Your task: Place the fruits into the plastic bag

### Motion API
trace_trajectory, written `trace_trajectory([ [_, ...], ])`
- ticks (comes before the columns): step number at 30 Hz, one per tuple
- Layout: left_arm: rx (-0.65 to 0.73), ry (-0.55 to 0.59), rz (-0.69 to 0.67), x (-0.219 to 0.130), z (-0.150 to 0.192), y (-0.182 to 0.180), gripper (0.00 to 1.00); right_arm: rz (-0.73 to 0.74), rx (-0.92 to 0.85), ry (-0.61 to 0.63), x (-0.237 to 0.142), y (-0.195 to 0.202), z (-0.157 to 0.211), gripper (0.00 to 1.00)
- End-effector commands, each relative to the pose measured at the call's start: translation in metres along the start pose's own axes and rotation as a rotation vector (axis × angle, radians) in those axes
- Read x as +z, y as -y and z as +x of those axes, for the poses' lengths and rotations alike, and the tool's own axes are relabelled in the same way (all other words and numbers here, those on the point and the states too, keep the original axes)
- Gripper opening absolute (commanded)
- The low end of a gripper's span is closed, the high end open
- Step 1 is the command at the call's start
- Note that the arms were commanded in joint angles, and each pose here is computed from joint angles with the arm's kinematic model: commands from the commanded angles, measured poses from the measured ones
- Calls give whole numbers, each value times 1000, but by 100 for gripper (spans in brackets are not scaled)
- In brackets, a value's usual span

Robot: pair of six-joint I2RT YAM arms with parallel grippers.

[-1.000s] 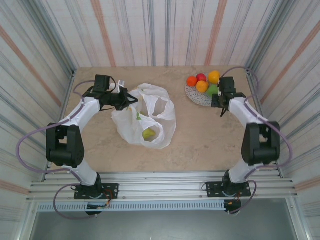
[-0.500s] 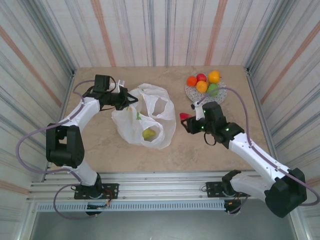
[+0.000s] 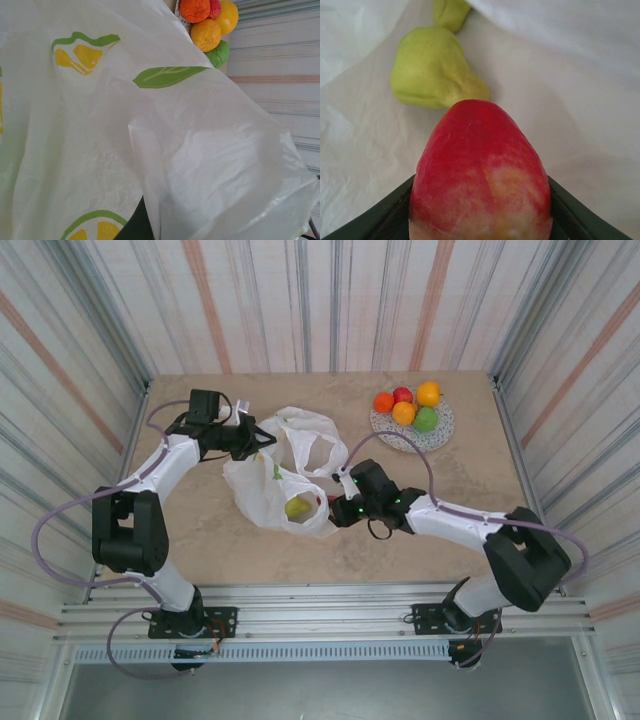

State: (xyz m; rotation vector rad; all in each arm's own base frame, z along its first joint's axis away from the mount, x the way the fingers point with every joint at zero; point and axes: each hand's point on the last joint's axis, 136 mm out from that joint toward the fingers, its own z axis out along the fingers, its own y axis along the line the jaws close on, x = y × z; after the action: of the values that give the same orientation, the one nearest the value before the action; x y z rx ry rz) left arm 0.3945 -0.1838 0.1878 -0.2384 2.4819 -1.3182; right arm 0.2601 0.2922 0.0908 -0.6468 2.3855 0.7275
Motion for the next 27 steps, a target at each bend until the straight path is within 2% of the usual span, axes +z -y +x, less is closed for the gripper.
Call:
trace_trajectory([
  [1, 23, 1, 35, -8, 6, 14, 0, -27, 7, 157, 9, -12, -46, 56],
  [8, 26, -3, 39, -7, 7, 16, 0, 53, 25, 273, 38, -19, -78, 59],
  [15, 27, -9, 41, -6, 8, 17, 0, 155, 188, 369, 63, -7, -108, 61],
  [20, 26, -10, 42, -5, 9, 17, 0, 193, 298, 371, 86, 2, -113, 62],
  [27, 25, -11, 41, -5, 9, 16, 0, 180, 330, 335, 113, 4, -115, 69],
])
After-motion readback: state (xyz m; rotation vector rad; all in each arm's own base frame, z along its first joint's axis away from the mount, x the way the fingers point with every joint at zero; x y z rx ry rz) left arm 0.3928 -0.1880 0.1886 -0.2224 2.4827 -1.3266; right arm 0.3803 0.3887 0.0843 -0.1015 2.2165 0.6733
